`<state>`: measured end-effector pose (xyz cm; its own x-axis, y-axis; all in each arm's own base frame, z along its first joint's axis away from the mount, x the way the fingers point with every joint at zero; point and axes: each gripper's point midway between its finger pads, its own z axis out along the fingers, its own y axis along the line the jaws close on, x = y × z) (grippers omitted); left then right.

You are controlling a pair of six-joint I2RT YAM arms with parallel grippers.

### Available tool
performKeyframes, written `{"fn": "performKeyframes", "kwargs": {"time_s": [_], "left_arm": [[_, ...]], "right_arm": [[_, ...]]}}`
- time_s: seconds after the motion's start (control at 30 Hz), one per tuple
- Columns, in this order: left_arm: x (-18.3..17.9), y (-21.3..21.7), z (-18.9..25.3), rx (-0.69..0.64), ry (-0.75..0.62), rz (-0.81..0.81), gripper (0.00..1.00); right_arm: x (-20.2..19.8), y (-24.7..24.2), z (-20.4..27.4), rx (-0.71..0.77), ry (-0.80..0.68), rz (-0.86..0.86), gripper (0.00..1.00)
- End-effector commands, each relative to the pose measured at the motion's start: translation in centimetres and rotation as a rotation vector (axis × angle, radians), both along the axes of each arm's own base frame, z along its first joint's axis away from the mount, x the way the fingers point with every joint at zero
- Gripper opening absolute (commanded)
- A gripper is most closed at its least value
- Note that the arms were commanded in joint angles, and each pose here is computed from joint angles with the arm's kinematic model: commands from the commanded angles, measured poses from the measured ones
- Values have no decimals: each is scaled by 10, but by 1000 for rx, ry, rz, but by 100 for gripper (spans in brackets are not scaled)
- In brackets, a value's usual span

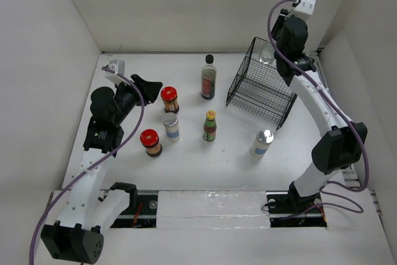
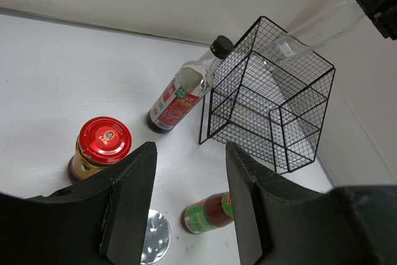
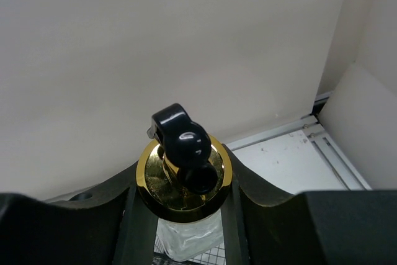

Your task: Organize the condiment bottles

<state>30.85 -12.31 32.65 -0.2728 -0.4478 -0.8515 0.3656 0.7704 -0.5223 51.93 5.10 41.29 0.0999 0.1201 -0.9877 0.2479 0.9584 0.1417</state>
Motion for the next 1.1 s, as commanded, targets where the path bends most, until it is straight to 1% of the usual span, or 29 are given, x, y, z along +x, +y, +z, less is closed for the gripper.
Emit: {"fn": "performKeyframes", "kwargs": {"time_s": [0.0,0.13,0.3,0.37,0.4,0.57,0.63,0.7,0.73,0.77,0.8,0.87,0.9,0.97,1.0,1.07], "left_arm": [[-1,-3,15,-14,-61,-20,44],[-1,-3,15,-14,-61,-20,44],[-1,-3,15,-14,-61,-20,44],[-1,-3,15,-14,-61,-20,44],[-1,-3,15,-14,-61,-20,44],[-1,-3,15,-14,-61,-20,44],[-1,-3,15,-14,-61,-20,44],[-1,-3,15,-14,-61,-20,44],[-1,-3,15,-14,-61,-20,44],[1,-4,13,-12,-52,-20,44],[1,-4,13,-12,-52,-20,44],[1,-4,13,-12,-52,-20,44],[1,-4,13,-12,-52,-20,44],[1,-4,13,-12,-52,-20,44],[1,-4,13,-12,-52,-20,44],[1,-4,13,-12,-52,-20,44]], "right_arm": [[-4,-4,50,85,-193,-64,1],[15,6,18,77,-135,-66,1],[38,14,-21,91,-71,-63,3],[41,15,-30,84,-49,-64,3],[41,15,-26,98,-62,-63,5],[52,19,-55,116,-10,-72,5],[52,19,-62,123,6,-73,9],[55,16,-70,144,17,-82,16],[55,15,-70,144,17,-82,22],[55,15,-70,144,17,-82,37],[54,15,-75,141,27,-83,44],[52,15,-72,141,27,-83,52],[47,13,-60,148,6,-81,59],[44,11,-49,154,-13,-66,63],[37,10,-36,158,-28,-56,67],[30,11,-20,166,-56,-35,70]]}}
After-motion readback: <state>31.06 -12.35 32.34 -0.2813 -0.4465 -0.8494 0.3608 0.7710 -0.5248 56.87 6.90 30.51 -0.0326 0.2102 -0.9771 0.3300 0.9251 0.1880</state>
